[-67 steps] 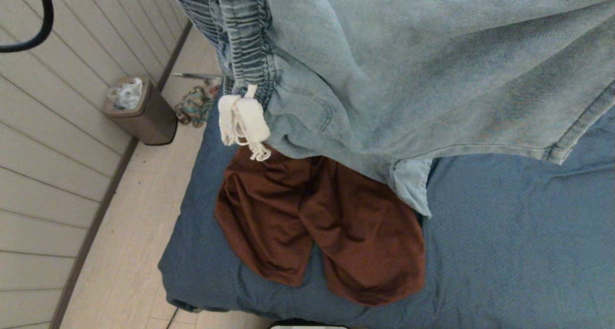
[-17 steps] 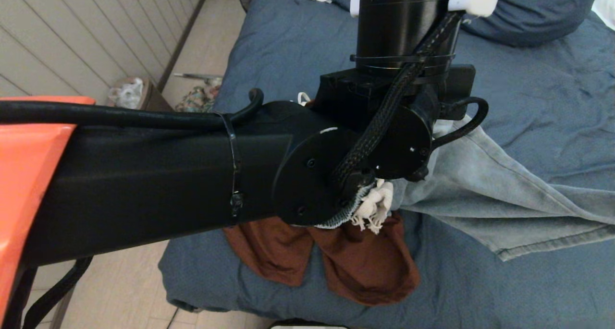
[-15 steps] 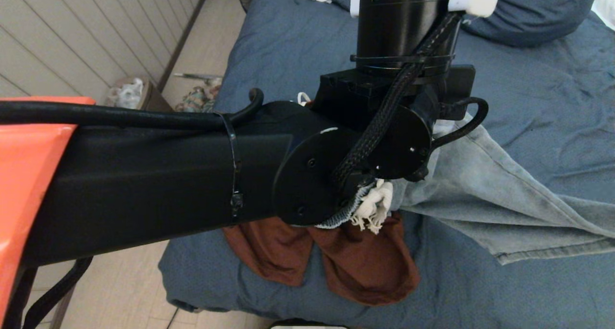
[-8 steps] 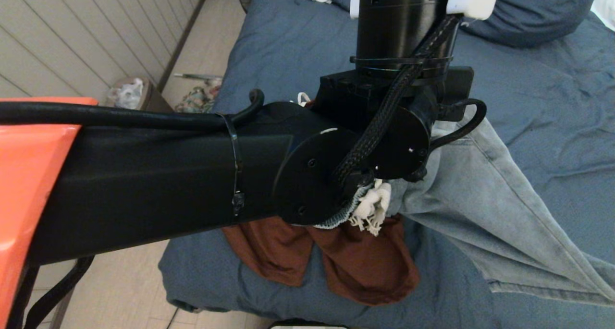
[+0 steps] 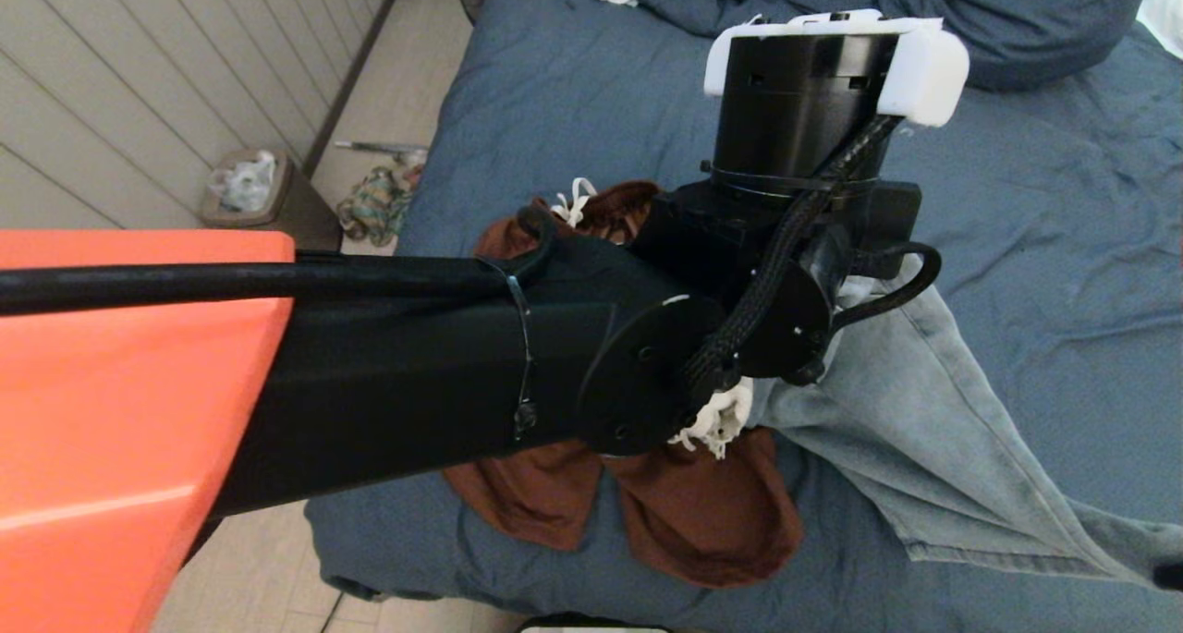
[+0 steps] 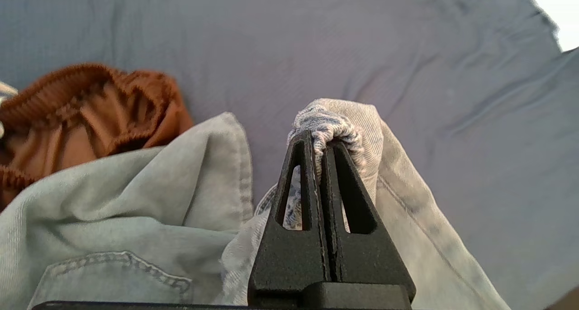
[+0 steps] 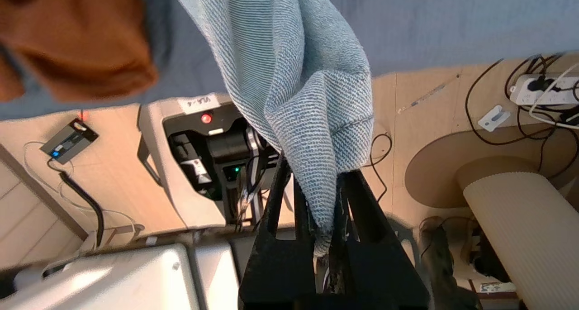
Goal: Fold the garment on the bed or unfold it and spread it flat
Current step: Unford the blue shorts
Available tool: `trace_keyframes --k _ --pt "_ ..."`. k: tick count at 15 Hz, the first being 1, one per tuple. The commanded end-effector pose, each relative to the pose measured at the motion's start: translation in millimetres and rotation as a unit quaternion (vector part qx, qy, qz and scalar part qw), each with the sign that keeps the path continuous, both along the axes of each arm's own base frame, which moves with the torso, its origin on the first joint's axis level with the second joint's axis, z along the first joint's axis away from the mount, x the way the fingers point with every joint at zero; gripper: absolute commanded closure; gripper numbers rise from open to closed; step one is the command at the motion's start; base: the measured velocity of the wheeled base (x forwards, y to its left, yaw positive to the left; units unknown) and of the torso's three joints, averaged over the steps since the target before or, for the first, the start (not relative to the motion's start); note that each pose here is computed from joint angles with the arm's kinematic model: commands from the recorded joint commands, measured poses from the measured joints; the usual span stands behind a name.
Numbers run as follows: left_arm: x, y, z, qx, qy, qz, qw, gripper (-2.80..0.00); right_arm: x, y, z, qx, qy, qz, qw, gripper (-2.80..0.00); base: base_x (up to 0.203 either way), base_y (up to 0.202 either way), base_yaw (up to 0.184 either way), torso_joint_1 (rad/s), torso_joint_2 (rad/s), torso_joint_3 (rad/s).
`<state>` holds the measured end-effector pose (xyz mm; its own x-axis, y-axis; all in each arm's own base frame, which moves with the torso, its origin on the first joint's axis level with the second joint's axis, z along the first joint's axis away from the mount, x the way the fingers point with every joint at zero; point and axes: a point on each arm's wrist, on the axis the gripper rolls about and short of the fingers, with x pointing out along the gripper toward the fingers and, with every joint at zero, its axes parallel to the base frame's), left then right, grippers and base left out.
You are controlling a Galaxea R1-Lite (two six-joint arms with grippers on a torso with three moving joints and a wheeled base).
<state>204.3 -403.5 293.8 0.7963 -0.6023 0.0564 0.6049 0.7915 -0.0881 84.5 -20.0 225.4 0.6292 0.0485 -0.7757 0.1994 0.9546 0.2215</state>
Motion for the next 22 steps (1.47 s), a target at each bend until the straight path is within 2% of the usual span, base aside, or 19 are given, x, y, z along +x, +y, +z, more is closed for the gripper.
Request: trace_keyframes --k 1,4,7,11,12,18,21,22 --pt "5.3 -5.4 -11.2 0.010 0.005 0.005 0.9999 0.00 32.6 -15.0 -22.6 0.009 0.045 -0.011 0.999 0.00 0.000 0.000 0.000 0.000 0.00 0.000" --pt "7.9 -6.0 -14.4 0.013 0.007 0.007 0.9999 0.00 63.1 -41.8 -47.7 0.005 0.067 -0.037 0.997 0.00 0.000 0.000 0.000 0.000 0.00 0.000" --pt "9.2 -8.6 -19.3 0.018 0.009 0.007 0.9998 0.00 78.8 -80.2 -55.4 -0.006 0.030 -0.081 0.996 0.00 0.000 0.000 0.000 0.000 0.00 0.000" --pt "9.2 -8.6 -19.2 0.017 0.009 0.007 0.9998 0.00 75.5 -83.5 -62.0 -0.006 0.029 -0.068 0.997 0.00 0.000 0.000 0.000 0.000 0.00 0.000" --pt "9.1 -8.3 -18.5 0.017 0.008 0.007 0.9998 0.00 75.4 -83.3 -61.7 -0.007 0.028 -0.066 0.997 -2.80 0.000 0.000 0.000 0.000 0.00 0.000" --pt "9.0 -8.2 -18.2 0.015 0.008 0.007 0.9998 0.00 64.6 -84.5 -50.9 -0.027 0.001 -0.074 0.997 -2.80 0.000 0.000 0.000 0.000 0.00 0.000" --pt "8.6 -8.9 -18.9 0.016 0.008 0.006 0.9998 0.00 62.5 -80.5 -34.1 -0.022 -0.046 -0.057 0.997 -2.80 0.000 0.000 0.000 0.000 0.00 0.000" --pt "8.6 -8.9 -18.9 0.016 0.008 0.007 0.9998 0.00 61.9 -77.9 -25.7 -0.017 -0.070 -0.044 0.996 0.00 0.000 0.000 0.000 0.000 0.00 0.000"
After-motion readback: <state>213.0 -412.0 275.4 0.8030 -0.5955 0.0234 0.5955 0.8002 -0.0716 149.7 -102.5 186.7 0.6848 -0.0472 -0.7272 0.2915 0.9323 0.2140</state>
